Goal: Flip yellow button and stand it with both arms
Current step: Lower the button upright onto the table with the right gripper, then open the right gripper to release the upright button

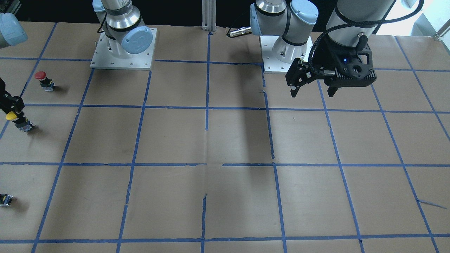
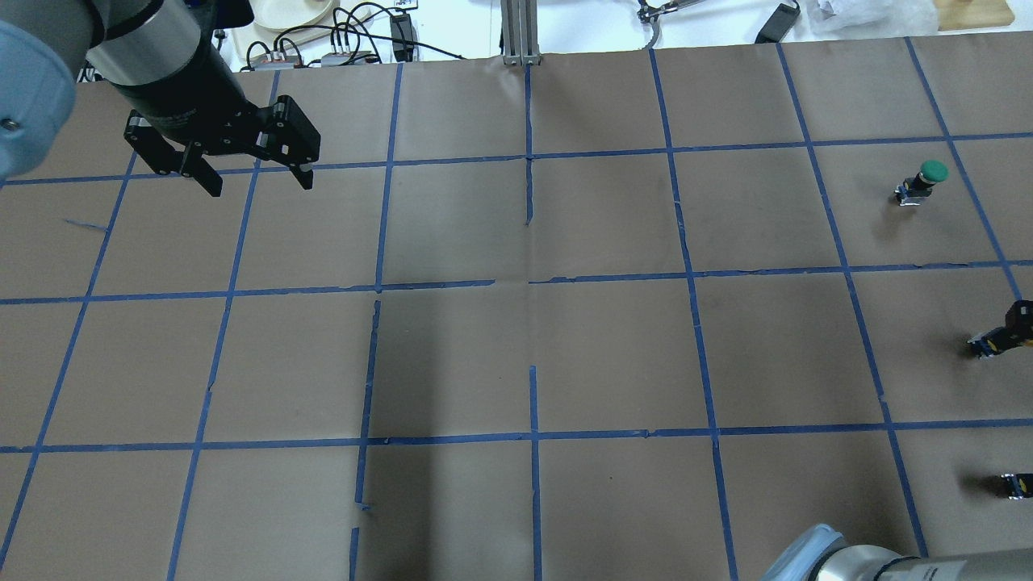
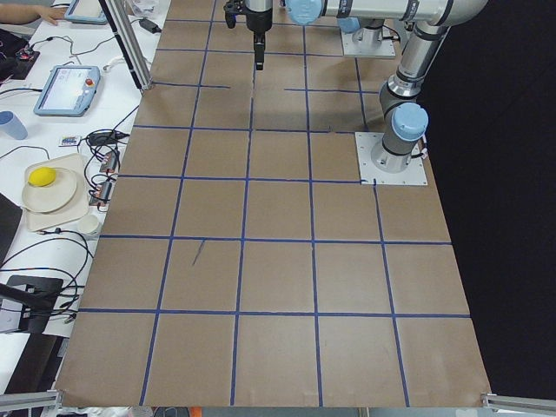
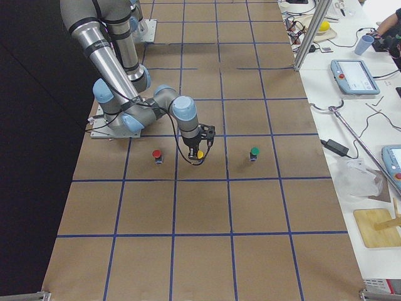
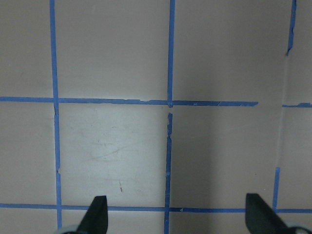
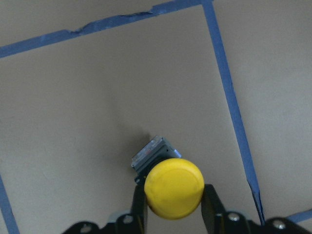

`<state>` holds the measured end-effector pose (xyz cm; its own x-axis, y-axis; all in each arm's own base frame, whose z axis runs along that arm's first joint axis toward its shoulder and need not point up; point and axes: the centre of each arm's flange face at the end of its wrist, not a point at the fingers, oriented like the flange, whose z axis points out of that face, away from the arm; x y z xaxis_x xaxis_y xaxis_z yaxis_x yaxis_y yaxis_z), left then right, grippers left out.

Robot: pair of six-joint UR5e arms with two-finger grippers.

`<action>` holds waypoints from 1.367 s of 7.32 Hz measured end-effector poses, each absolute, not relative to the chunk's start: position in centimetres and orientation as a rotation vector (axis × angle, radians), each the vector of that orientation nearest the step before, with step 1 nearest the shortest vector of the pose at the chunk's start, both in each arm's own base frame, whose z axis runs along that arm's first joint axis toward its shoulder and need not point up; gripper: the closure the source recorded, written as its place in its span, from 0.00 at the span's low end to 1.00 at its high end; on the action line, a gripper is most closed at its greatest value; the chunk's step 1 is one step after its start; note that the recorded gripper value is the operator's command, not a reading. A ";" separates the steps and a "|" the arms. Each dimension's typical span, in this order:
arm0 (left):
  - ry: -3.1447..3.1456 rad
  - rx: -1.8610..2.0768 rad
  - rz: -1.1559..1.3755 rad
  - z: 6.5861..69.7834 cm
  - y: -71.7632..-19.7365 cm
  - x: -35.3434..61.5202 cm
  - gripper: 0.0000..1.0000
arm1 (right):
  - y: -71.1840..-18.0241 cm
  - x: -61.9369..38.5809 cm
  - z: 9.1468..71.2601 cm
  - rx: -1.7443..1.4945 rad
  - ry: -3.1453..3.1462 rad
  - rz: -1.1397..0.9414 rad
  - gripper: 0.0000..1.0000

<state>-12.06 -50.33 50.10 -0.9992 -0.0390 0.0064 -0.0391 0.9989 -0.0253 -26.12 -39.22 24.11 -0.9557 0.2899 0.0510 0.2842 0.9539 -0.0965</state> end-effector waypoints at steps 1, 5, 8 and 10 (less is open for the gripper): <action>-3.135 0.062 0.042 50.2 -50.4 -12.0 0.00 | -39.6 -25.8 24.1 -0.517 -3.015 0.111 0.71; -3.139 0.075 0.051 50.5 -50.2 -12.0 0.00 | -41.3 -24.2 25.0 -0.534 -2.992 0.084 0.45; -3.130 0.159 0.041 50.2 -50.1 -12.1 0.00 | -41.8 -23.6 25.0 -0.502 -3.003 0.097 0.00; -3.119 0.166 0.036 50.1 -50.1 -12.3 0.00 | -41.9 -23.8 25.2 -0.474 -3.001 0.089 0.00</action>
